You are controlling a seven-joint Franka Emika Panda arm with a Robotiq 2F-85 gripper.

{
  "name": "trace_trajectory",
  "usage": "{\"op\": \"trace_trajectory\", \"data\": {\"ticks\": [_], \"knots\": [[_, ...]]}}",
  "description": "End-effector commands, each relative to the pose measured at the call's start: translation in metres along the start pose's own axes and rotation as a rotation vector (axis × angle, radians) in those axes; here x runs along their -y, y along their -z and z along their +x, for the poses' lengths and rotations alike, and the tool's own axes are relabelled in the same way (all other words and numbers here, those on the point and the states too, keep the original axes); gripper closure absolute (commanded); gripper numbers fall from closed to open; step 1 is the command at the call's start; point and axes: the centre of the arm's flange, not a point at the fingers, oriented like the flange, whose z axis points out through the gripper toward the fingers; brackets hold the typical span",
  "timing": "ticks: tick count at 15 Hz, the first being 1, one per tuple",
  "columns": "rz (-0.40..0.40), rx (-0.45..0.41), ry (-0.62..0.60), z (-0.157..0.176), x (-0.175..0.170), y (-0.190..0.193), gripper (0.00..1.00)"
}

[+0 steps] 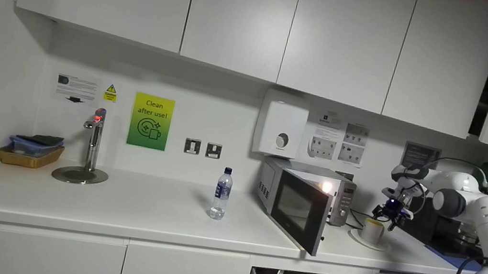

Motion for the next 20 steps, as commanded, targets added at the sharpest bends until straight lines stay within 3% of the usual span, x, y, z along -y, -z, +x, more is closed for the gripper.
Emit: {"op": "trace_trajectory", "data": {"ticks": [1, 4, 12, 20], "knots": [[0.011, 0.014, 0.041, -0.008, -0.005, 0.014, 0.26], [0.011, 0.018, 0.041, -0.009, -0.005, 0.014, 0.36], [0.003, 0.035, 0.039, -0.006, -0.005, 0.019, 0.98], [-0.016, 0.054, 0.009, 0.003, 0.001, 0.028, 0.96]]}}
